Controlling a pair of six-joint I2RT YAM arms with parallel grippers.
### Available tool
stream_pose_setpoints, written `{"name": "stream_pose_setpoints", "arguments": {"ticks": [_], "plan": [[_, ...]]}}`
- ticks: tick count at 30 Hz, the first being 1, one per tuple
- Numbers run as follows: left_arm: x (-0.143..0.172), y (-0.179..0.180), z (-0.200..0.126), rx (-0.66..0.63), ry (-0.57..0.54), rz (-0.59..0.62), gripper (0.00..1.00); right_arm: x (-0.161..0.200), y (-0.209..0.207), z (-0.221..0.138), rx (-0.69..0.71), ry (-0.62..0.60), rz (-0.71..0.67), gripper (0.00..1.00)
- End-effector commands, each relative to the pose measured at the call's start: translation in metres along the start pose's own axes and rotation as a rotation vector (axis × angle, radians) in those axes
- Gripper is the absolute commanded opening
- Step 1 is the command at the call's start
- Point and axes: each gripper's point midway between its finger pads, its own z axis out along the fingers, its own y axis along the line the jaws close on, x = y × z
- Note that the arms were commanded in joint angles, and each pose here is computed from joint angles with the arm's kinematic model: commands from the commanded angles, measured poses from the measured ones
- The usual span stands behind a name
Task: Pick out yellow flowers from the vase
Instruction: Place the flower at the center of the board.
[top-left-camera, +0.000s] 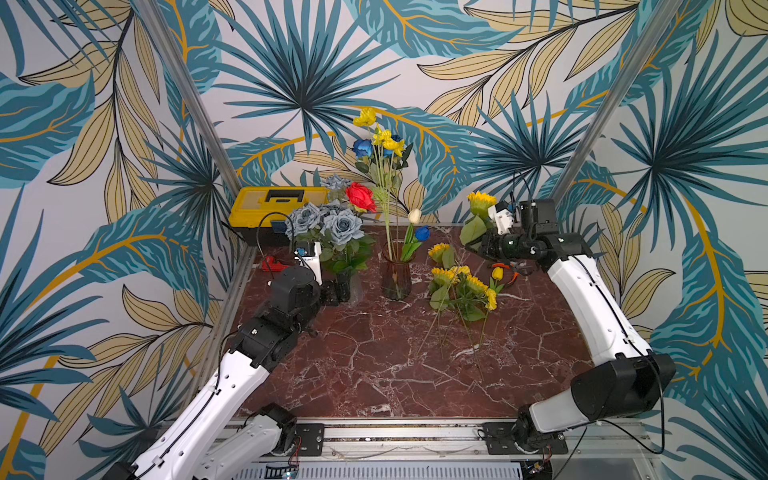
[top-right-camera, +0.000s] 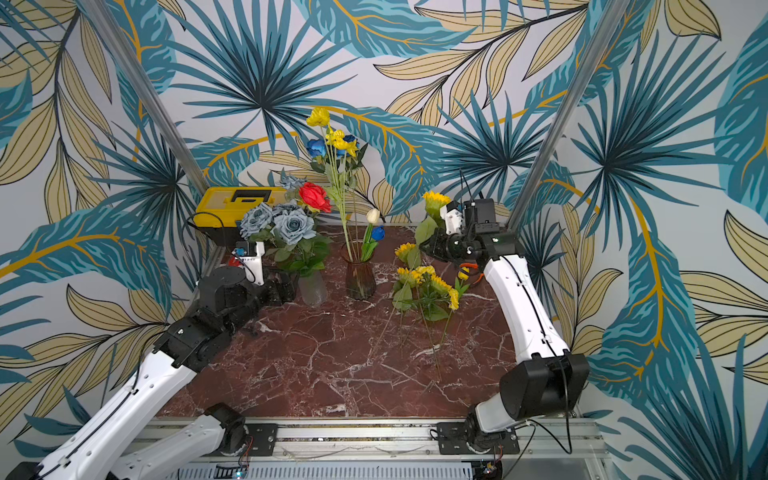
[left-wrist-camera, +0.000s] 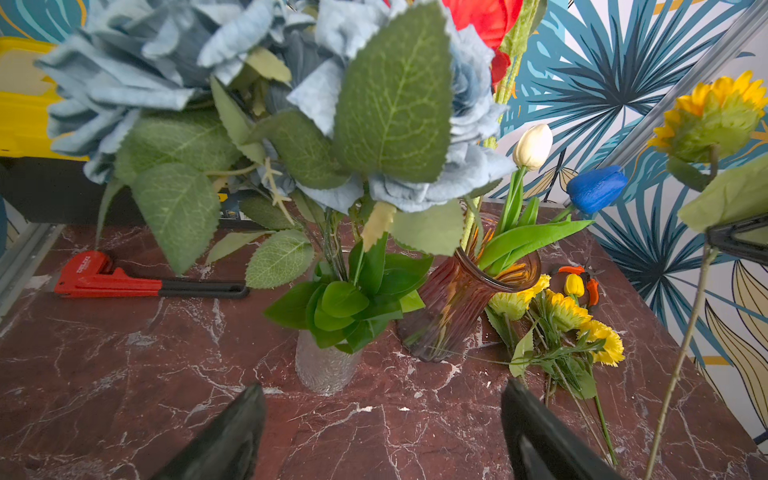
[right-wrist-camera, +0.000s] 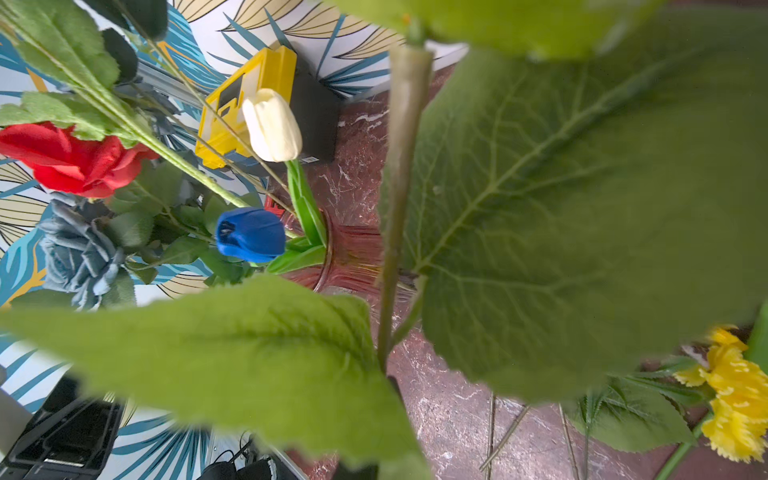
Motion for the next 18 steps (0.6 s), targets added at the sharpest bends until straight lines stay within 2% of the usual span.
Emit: {"name": "stream_pose_setpoints", "arguments": {"ticks": [1,13,18], "plan": [[-0.005,-0.002,-0.002,0.018,-0.019,-0.019,0.89,0.008,-0.015,0.012,-0.002,0.035,0.017,0.0],[0.0,0.0,-0.002,0.016,-0.011,-0.025,0.89,0.043,-0.08,0.068,0.088,0.238,0.125,0.0],[0.001,0.001,-0.004,0.012,-0.017,-0.023,0.89,0.053,-0.116,0.088,0.202,0.295,0.148,0.0]]}}
